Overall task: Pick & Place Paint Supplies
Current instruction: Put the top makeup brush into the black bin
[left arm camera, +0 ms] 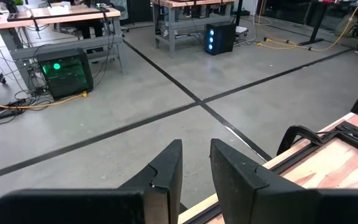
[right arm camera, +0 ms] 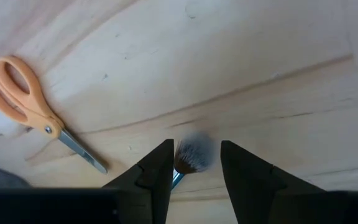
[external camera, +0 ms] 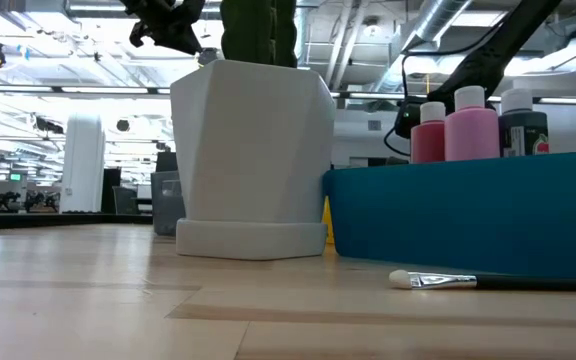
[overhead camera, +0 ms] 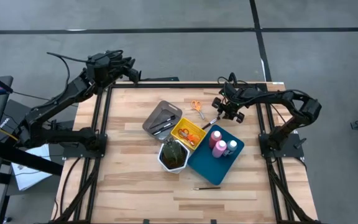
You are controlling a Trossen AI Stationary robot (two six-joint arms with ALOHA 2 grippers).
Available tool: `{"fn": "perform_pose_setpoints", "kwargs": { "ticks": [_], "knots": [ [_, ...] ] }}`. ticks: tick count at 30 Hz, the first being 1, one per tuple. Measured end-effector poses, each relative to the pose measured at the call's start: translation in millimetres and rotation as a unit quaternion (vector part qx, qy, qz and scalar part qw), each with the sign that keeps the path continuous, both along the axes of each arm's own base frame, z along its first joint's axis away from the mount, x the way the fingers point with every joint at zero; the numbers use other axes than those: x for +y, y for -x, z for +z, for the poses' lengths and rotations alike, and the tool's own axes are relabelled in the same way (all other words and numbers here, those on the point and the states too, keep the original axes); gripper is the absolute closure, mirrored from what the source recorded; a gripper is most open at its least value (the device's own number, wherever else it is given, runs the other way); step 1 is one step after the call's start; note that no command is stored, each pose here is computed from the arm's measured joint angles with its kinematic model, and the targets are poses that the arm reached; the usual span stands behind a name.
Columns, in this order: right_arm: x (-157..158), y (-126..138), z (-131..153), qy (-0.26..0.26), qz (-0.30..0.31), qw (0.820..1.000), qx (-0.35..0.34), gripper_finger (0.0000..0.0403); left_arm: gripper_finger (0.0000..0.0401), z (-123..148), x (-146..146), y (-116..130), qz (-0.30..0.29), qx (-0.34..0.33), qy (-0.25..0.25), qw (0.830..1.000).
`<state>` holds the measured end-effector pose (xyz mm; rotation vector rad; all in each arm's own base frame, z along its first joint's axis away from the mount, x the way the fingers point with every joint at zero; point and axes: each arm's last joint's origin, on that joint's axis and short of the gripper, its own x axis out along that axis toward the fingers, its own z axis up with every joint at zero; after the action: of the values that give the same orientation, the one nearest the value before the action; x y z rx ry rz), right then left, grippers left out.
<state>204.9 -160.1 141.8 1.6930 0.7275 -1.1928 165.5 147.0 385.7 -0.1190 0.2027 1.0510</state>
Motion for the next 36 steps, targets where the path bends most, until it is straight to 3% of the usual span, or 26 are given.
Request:
{"fn": "perform_pose_setpoints", "kwargs": {
  "ticks": [14,24,36],
  "knots": [
    [1.8,-1.8,-0.3,0.006,0.007,1.0,0.004,0.0274,0.0325,0.0,0.0,0.0,0.0,0.0,0.0,1.0],
    [1.0,-7.1,-15.3,-0.015,0.019,1.0,0.018,0.0276,0.0325,0.2,-0.4,0.2,-0.002,-0.001,0.0,1.0],
    [0.5,-7.6,-16.5,-0.011,0.019,1.0,0.015,0.0338,0.0325,0.5,-0.5,0.4,-0.001,-0.001,0.0,1.0]
  ]
}}
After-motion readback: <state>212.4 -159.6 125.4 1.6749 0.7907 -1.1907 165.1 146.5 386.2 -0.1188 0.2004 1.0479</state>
